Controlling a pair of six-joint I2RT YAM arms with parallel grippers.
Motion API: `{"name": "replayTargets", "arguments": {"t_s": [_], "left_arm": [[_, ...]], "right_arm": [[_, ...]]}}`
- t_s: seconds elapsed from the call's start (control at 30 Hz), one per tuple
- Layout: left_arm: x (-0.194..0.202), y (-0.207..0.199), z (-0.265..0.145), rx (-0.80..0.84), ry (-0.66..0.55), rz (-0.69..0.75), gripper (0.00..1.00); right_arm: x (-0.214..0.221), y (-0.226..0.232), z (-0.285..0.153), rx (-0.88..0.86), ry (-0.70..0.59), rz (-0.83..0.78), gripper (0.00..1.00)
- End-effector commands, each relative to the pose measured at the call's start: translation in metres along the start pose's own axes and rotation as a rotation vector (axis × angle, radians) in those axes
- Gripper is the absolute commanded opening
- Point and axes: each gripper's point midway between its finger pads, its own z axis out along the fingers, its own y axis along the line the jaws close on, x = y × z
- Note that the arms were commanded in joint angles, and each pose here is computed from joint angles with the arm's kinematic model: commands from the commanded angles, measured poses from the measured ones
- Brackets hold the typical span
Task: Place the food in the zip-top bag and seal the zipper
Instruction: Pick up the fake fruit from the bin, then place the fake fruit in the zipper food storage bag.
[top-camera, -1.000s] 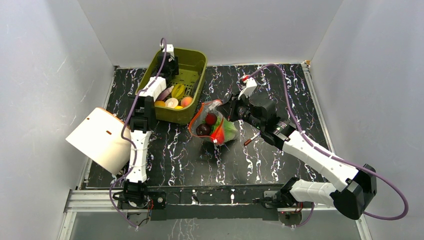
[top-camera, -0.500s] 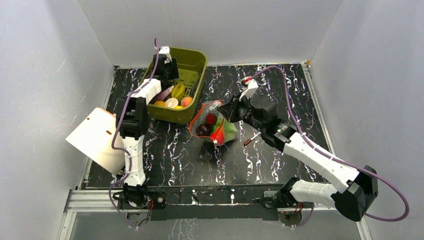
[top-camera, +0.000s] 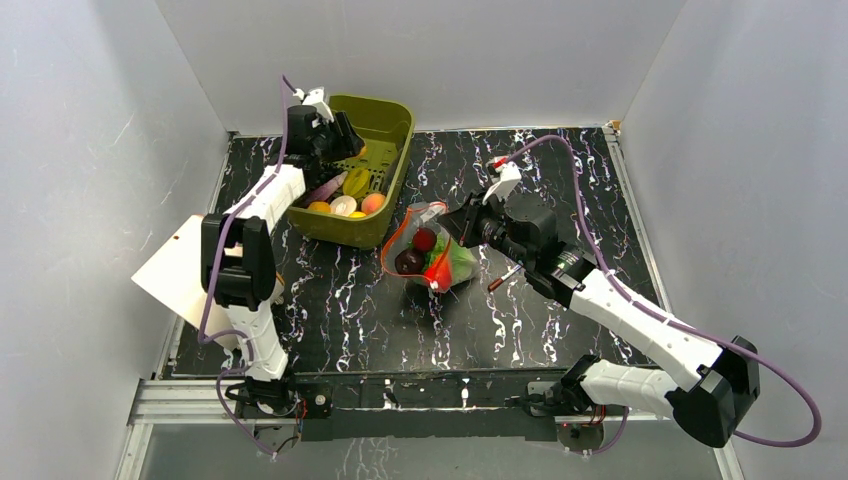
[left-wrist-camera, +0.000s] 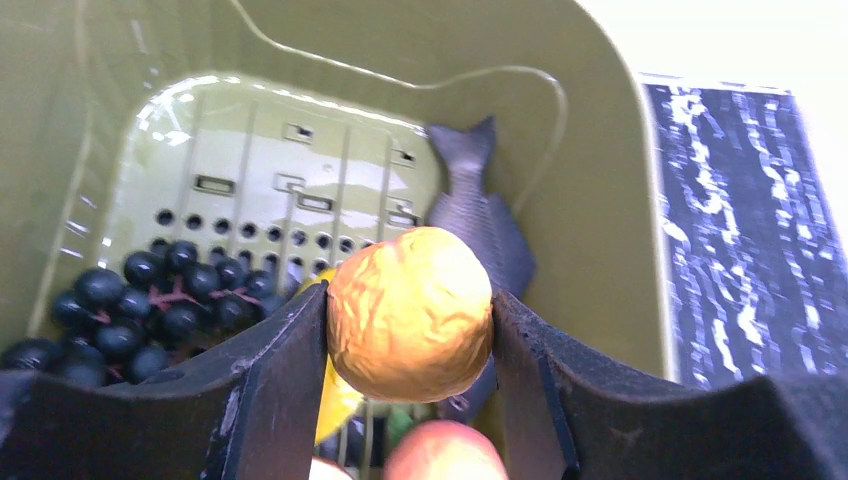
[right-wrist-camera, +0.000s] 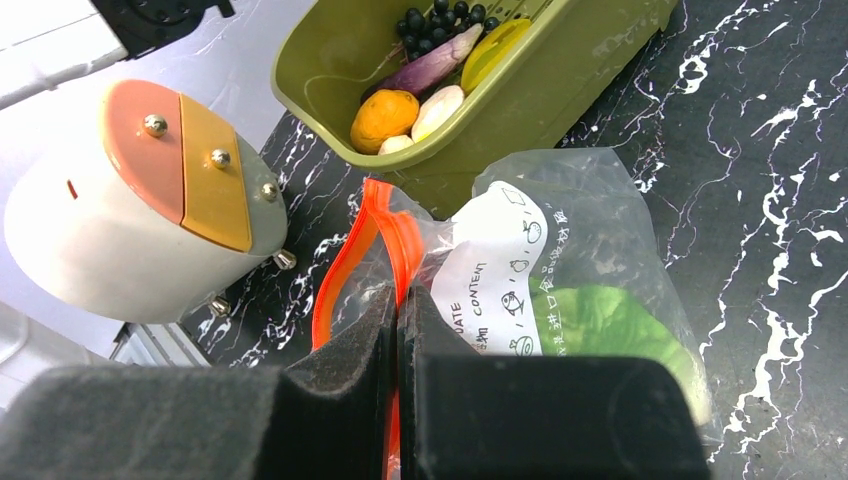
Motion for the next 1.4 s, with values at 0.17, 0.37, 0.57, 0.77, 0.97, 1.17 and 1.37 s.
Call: {"name": "replayTargets", "arguments": {"t_s": [0.17, 0.37, 0.57, 0.77, 0.97, 1.17, 1.37], "left_arm": [[-0.004, -0.065, -0.074, 0.244, 0.049, -0.125, 0.30], [0.007, -0.100, -0.125, 0.418, 0.124, -0.134, 0.31], [0.023, -0.116, -0.170, 0.514, 0.174, -0.099, 0.31], [0.044, -0.134, -0.208, 0.637, 0.206, -0.116, 0.31], [0.054, -0.153, -0.240, 0.742, 0.203, -0.148, 0.30], [0.059, -0.169, -0.259, 0.792, 0.206, -0.119, 0.30], [0.070, -0.183, -0.266, 0.833, 0.228, -0.100, 0.30]], "right_arm": [[-0.022, 0.009, -0.001, -0.028, -0.089, 0.014, 0.00], [-0.023, 0.008, 0.006, -0.013, -0.067, 0.008, 0.00], [-0.026, 0.013, 0.010, -0.025, -0.071, 0.031, 0.00], [-0.028, 0.016, 0.012, -0.034, -0.074, 0.063, 0.00], [-0.034, 0.018, 0.014, -0.031, -0.091, 0.069, 0.00], [-0.037, 0.020, 0.018, -0.038, -0.089, 0.074, 0.00], [-0.039, 0.023, 0.020, -0.047, -0.091, 0.084, 0.00]]}}
